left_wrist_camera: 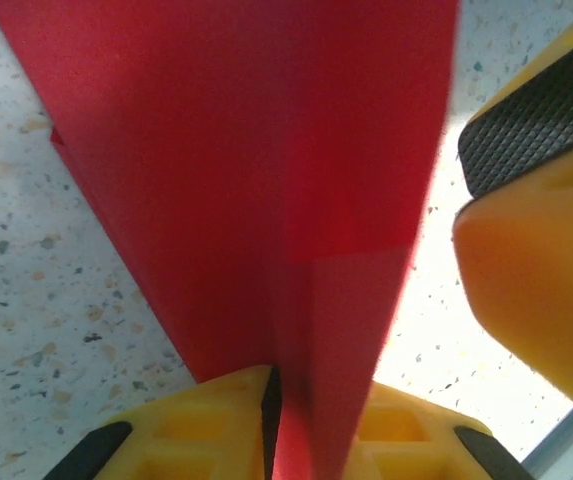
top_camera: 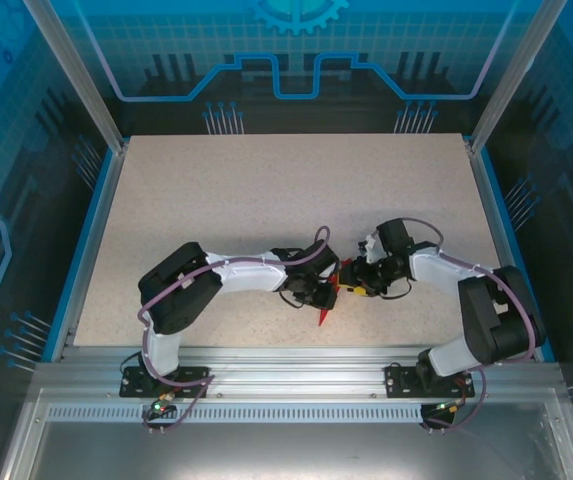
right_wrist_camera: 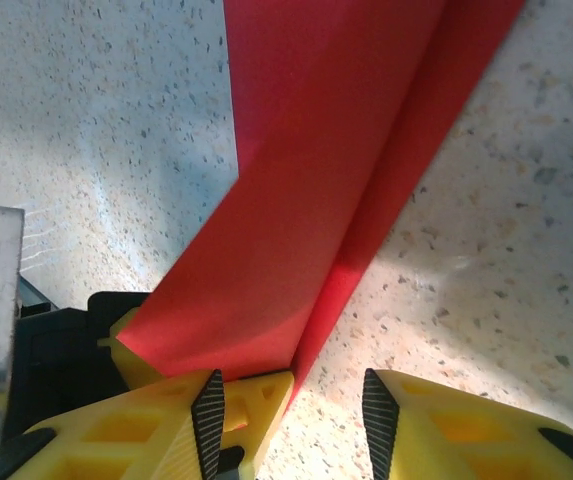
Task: Fold a paper plane with a square sheet of paper (fold left side to right side)
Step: Fold the wing for the fifth time at the center of the table.
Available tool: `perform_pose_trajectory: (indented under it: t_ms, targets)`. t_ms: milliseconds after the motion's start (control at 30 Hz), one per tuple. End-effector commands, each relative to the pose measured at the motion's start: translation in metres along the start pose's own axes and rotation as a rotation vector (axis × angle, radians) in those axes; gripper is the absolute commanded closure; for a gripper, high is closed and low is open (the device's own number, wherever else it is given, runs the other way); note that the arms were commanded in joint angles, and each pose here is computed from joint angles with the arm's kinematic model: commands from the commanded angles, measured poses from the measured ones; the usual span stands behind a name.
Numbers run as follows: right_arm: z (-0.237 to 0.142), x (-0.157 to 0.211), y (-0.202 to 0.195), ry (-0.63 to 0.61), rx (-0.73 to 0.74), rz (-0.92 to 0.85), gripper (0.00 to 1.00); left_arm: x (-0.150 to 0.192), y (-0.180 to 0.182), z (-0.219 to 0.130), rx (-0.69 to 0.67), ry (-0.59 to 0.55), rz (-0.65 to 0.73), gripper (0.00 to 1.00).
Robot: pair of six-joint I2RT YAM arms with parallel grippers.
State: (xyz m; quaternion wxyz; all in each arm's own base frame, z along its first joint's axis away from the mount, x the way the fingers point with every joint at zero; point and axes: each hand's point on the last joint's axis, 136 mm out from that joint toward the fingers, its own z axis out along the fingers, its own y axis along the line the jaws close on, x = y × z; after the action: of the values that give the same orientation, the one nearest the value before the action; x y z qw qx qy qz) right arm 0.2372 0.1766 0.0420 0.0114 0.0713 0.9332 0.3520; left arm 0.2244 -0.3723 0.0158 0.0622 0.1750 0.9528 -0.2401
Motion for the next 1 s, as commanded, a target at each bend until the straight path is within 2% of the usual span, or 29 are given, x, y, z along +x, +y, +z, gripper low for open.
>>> perform_pose_trajectory:
  t_ms: [0, 267, 433, 667, 967]
  targets:
    - [0.004, -0.013, 0.015, -0.016, -0.024, -0.025, 0.57, 0.010, 0.011, 0.007, -0.022, 0.035, -0.019, 0.79]
    - [0.014, -0.019, 0.014, -0.002, -0.002, -0.009, 0.60, 0.010, 0.011, 0.007, -0.019, 0.036, -0.018, 0.78]
    - [0.005, -0.024, 0.016, -0.030, -0.003, -0.017, 0.60, 0.009, 0.012, 0.007, -0.020, 0.036, -0.023, 0.79]
    - [-0.013, -0.028, 0.011, -0.087, -0.035, -0.028, 0.57, 0.010, 0.013, 0.008, -0.004, 0.042, -0.039, 0.79]
    - [0.000, -0.036, 0.017, -0.082, -0.061, -0.038, 0.55, 0.010, 0.014, 0.008, -0.002, 0.045, -0.045, 0.79]
